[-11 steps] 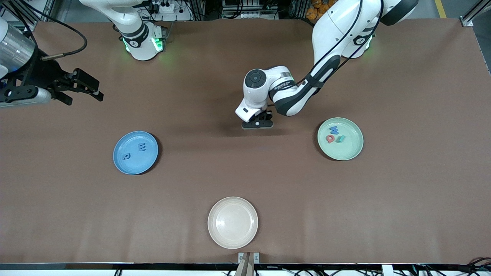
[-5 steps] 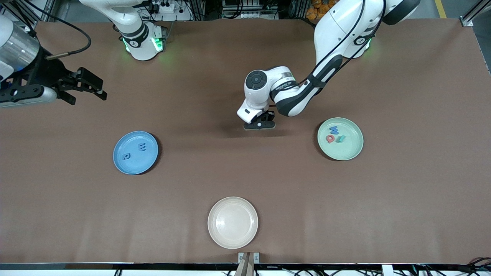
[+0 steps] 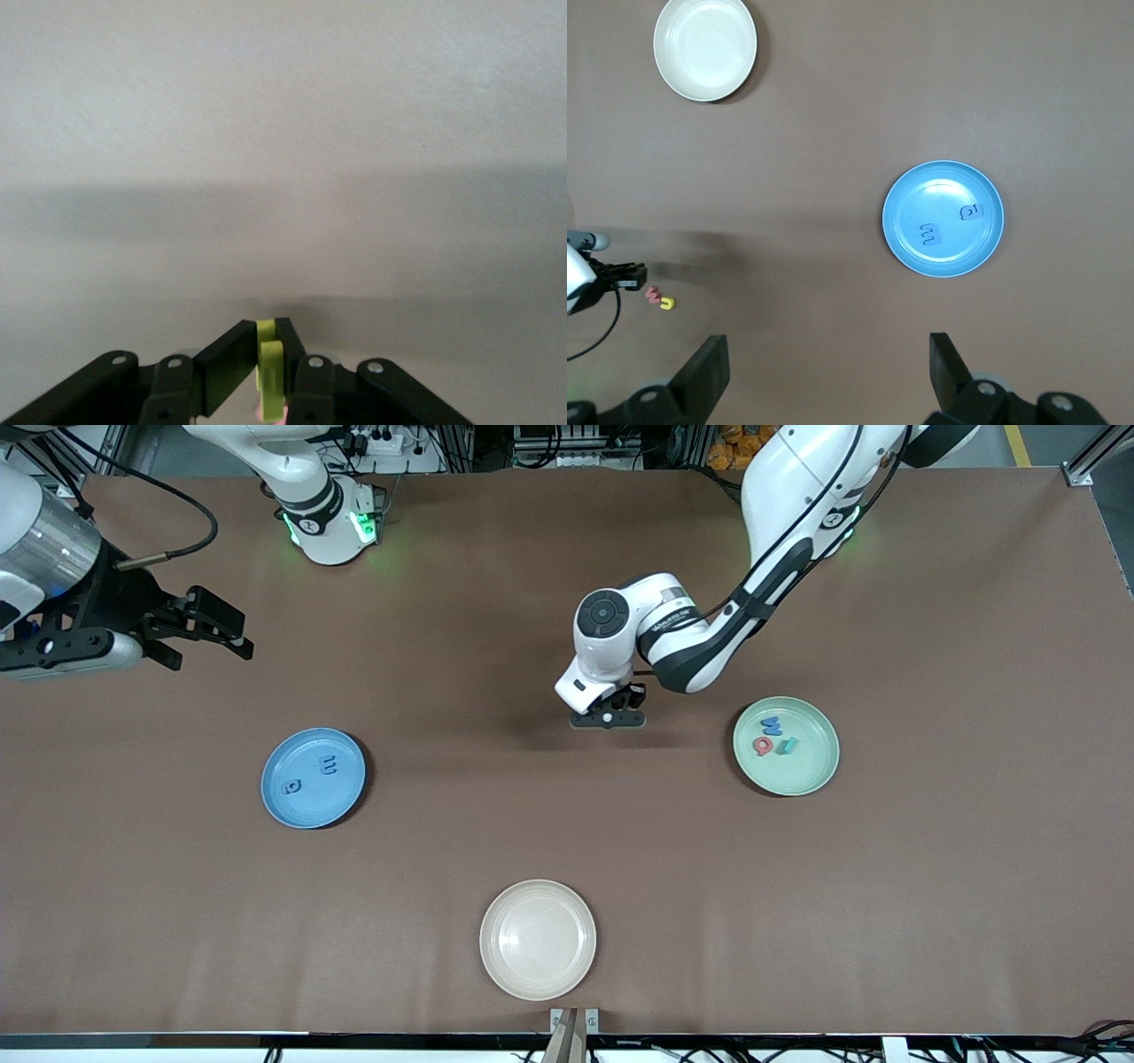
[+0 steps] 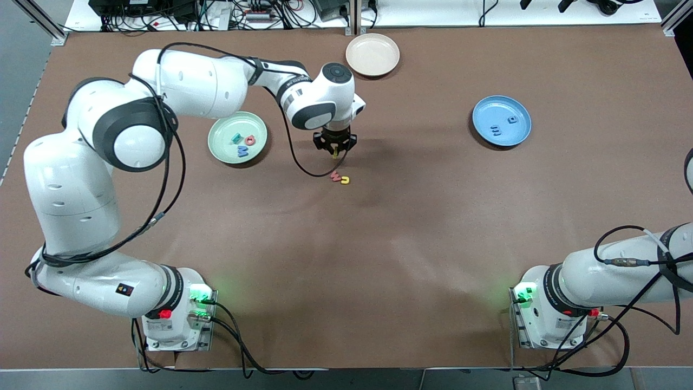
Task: Sort upper and lower case letters into plates
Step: 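Lift the yellow H and carry it to the green plate, then release the H on the green plate while the right gripper reaches letters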
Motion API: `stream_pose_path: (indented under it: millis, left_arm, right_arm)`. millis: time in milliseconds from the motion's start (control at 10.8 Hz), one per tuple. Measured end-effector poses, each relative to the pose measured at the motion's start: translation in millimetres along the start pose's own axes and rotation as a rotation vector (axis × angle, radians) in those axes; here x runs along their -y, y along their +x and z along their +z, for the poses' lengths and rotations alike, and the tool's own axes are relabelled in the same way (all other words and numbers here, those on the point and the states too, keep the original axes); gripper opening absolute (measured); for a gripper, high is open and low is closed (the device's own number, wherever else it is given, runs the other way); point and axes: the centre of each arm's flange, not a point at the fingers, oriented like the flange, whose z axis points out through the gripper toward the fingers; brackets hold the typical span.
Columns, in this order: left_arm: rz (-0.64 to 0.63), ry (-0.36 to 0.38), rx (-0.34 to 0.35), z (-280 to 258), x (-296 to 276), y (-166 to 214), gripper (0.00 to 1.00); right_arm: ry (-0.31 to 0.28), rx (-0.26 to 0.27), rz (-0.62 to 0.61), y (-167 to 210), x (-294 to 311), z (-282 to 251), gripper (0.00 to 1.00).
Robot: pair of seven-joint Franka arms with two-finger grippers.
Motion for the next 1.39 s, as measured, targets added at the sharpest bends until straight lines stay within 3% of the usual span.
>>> stream_pose_path:
  millis: [279, 837, 1116, 1395]
  left_arm:
    - [0.123, 0.021, 0.018, 2, 41, 31, 0.18]
    - [0.366, 0.084, 0.113, -11, 184, 103, 0.18]
    - [0.373, 0.083, 0.163, -2, 257, 113, 0.18]
    - [0.328, 0.068, 0.236, 25, 279, 95, 0.18]
  right_arm:
    - [0.0, -0.001, -0.001, 0, 0, 0, 1.0]
    - [0.001, 0.006, -0.024, -2, 13, 2, 1.0]
    - [0.005, 0.034, -0.112, -2, 63, 28, 1.0]
    - [0.005, 0.08, -0.14, -3, 144, 86, 1.0]
